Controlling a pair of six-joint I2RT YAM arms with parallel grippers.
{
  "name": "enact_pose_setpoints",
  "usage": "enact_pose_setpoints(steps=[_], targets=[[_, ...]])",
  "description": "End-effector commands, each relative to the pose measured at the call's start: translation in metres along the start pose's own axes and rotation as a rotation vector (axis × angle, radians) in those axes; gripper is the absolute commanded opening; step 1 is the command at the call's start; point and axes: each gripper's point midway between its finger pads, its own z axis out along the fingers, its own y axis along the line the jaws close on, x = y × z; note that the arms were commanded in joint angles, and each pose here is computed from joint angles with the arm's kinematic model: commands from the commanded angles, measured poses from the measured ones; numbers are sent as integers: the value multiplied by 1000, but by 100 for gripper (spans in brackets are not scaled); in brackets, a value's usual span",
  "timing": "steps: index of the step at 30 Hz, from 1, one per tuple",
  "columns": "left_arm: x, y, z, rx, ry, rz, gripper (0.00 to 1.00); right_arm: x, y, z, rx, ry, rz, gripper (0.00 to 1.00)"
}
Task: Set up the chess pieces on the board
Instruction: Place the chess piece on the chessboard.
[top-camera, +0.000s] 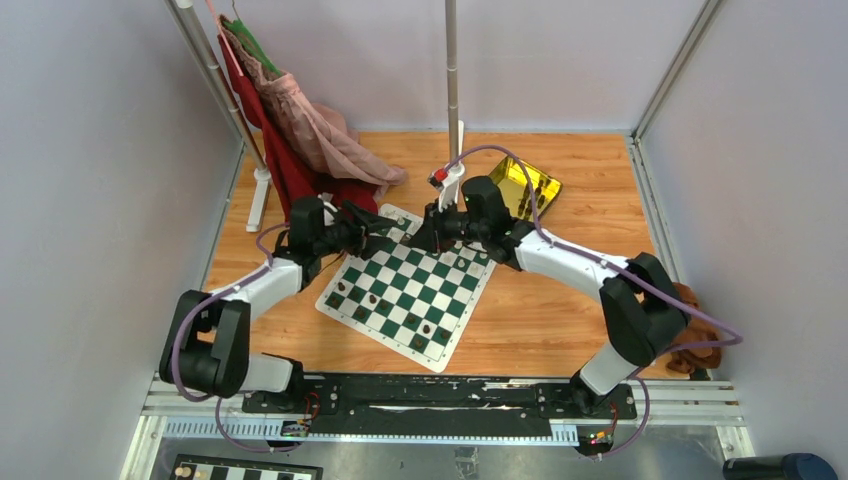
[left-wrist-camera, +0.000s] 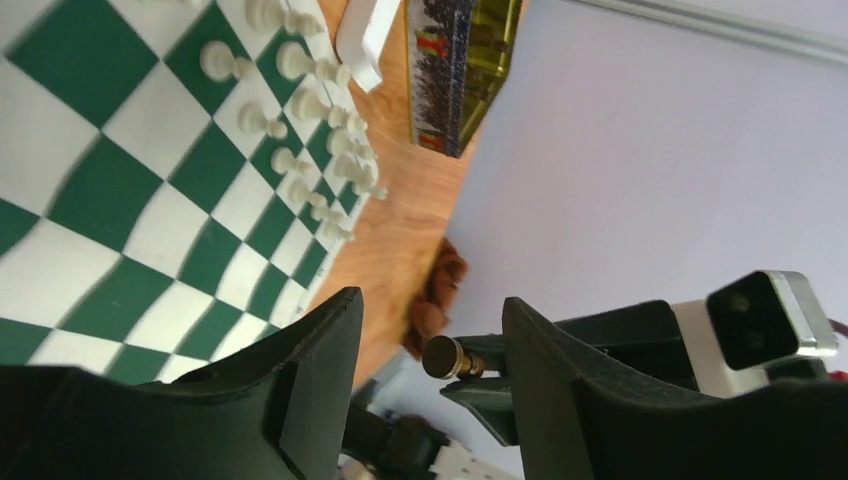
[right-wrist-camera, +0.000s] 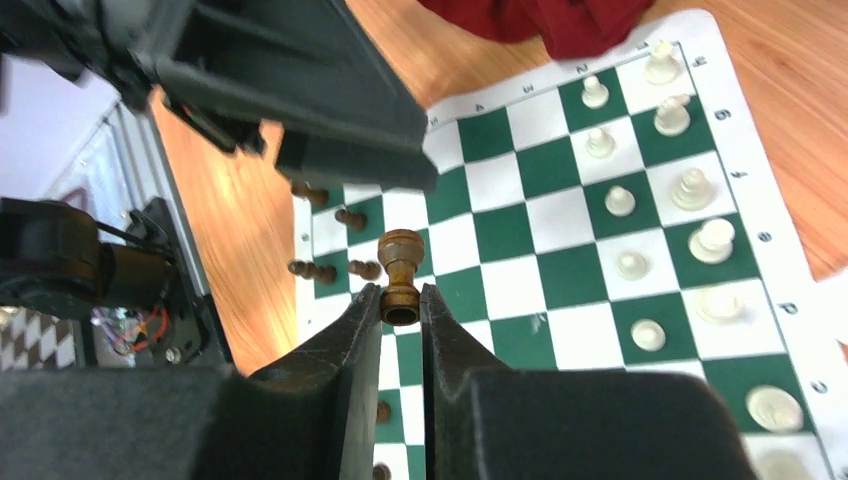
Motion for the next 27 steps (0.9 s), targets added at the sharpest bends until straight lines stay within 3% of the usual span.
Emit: enact_pose_setpoints(steps=[1, 9, 18, 27], targets=[[-16, 11, -16, -186, -59, 297, 59, -1, 5, -22, 74, 83, -92, 0], [-36, 9, -48, -331, -175, 536, 59, 34, 24, -44, 171, 321, -186, 0], [-45, -2, -77, -393, -266, 653, 59, 81, 52, -77, 273, 593, -272, 0], [-44, -7, -94, -410, -305, 698, 59, 114, 87, -101, 295, 765, -318, 0]])
